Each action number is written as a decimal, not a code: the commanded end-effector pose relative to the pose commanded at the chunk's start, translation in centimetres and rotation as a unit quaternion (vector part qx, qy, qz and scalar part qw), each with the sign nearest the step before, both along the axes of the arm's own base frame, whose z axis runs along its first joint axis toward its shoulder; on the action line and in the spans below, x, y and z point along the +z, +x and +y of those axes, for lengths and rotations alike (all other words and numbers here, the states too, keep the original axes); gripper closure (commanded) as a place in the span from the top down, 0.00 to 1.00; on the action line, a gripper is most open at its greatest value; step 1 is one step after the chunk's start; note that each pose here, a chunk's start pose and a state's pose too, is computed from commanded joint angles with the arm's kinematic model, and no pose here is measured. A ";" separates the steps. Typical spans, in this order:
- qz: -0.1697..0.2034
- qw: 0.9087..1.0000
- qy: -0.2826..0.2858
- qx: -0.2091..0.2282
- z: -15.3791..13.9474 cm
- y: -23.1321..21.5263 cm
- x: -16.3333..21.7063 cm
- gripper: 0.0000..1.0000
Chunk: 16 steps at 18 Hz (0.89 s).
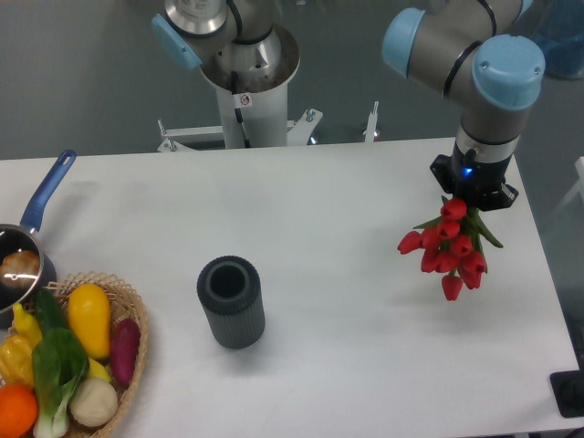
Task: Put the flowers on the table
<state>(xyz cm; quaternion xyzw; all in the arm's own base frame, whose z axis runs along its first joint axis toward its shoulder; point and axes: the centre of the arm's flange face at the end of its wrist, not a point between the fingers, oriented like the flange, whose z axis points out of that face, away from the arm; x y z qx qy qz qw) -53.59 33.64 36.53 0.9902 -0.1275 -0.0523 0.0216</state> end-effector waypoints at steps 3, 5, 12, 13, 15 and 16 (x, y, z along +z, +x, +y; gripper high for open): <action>-0.001 1.000 0.001 -0.001 0.1 0.1 0.1 0.00; -0.008 1.000 0.002 -0.003 0.3 0.3 -0.2 0.00; -0.031 1.000 -0.007 0.001 2.5 3.2 -3.1 0.10; -0.032 0.999 -0.006 -0.002 2.8 3.5 -3.1 0.17; -0.035 0.999 -0.005 -0.008 3.5 4.1 -3.3 0.39; -0.038 0.999 -0.006 -0.010 3.8 4.4 -3.7 0.44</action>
